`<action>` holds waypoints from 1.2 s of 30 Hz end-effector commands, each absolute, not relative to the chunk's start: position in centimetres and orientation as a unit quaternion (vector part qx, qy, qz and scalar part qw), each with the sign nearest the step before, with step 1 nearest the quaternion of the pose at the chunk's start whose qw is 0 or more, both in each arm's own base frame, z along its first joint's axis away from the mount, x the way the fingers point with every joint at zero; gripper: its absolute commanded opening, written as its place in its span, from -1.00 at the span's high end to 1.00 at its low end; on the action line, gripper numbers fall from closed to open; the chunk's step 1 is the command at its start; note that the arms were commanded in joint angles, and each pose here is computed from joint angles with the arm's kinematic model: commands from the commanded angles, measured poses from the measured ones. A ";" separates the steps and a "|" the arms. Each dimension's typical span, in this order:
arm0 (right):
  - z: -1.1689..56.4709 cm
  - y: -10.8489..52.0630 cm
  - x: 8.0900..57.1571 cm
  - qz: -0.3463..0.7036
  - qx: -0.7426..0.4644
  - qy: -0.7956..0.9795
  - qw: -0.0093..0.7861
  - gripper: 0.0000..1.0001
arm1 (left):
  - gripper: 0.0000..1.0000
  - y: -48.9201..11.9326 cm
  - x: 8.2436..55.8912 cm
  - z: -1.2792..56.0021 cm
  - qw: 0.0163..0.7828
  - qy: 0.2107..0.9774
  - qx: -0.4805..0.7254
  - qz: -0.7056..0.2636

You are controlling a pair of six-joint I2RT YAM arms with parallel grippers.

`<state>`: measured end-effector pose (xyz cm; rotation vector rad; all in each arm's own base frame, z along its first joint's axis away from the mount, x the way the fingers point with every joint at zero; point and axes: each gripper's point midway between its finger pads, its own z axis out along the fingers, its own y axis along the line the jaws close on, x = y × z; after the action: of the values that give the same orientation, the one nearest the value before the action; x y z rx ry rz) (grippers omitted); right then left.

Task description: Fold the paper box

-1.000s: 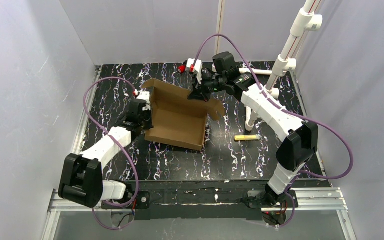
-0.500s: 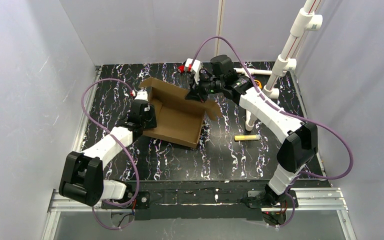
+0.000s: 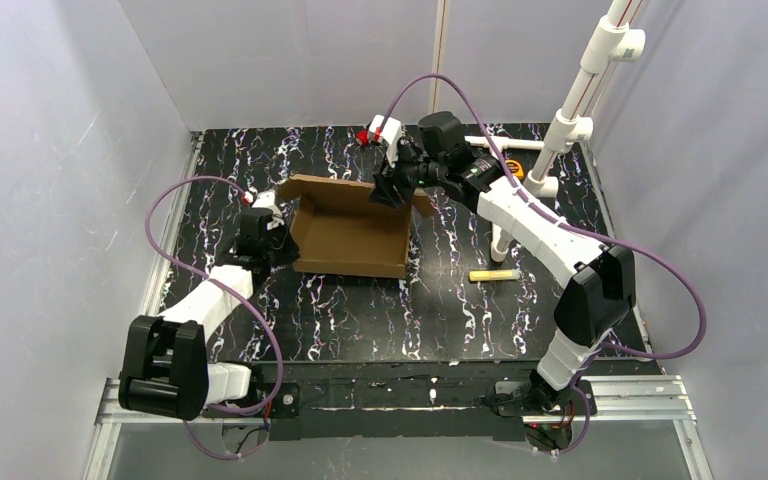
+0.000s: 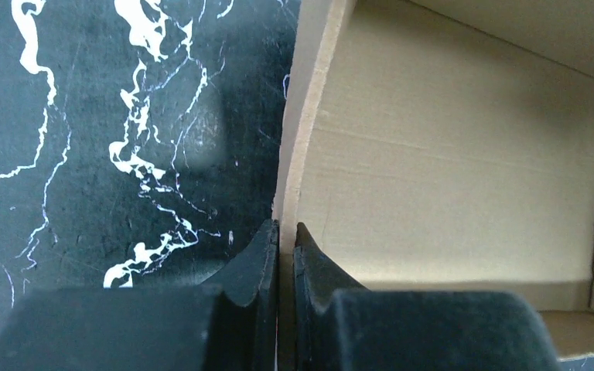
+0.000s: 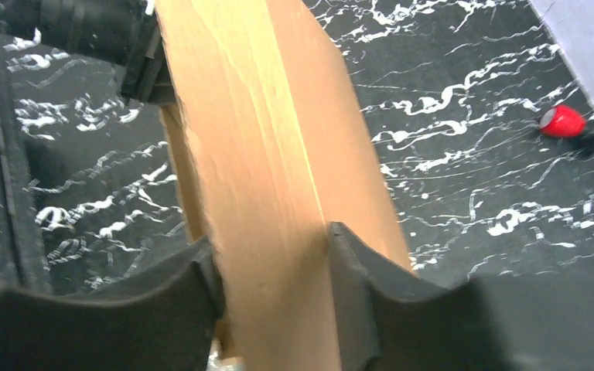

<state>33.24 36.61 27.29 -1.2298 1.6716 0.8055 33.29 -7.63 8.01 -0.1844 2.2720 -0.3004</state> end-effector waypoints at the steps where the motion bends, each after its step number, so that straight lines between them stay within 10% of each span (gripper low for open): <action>1: 30.6 35.9 33.6 0.298 -0.513 0.647 0.478 -0.32 | 1.00 -8.3 33.1 10.1 0.429 0.886 -0.087 -0.153; 6: 32.0 34.3 34.6 0.237 -0.536 0.640 0.496 -0.76 | 1.00 -8.6 31.0 10.5 0.397 0.898 -0.094 -0.164; 16: 31.4 36.8 39.0 0.234 -0.497 0.663 0.508 -0.10 | 1.00 -8.6 28.4 8.5 0.373 0.911 -0.080 -0.160; 24: 29.9 37.6 42.3 0.213 -0.459 0.694 0.512 -0.15 | 1.00 -7.9 28.1 7.7 0.371 0.915 -0.082 -0.137; 30: 30.1 38.0 41.5 0.252 -0.469 0.683 0.500 -0.77 | 1.00 -7.4 27.9 7.1 0.364 0.920 -0.086 -0.120; 36: 31.9 38.6 43.0 0.274 -0.438 0.682 0.518 -0.49 | 1.00 -7.4 27.9 7.4 0.366 0.920 -0.081 -0.115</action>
<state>41.56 37.61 27.39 -1.1348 1.7380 0.6132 27.28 -7.25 6.32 -0.2306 2.4031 -0.3013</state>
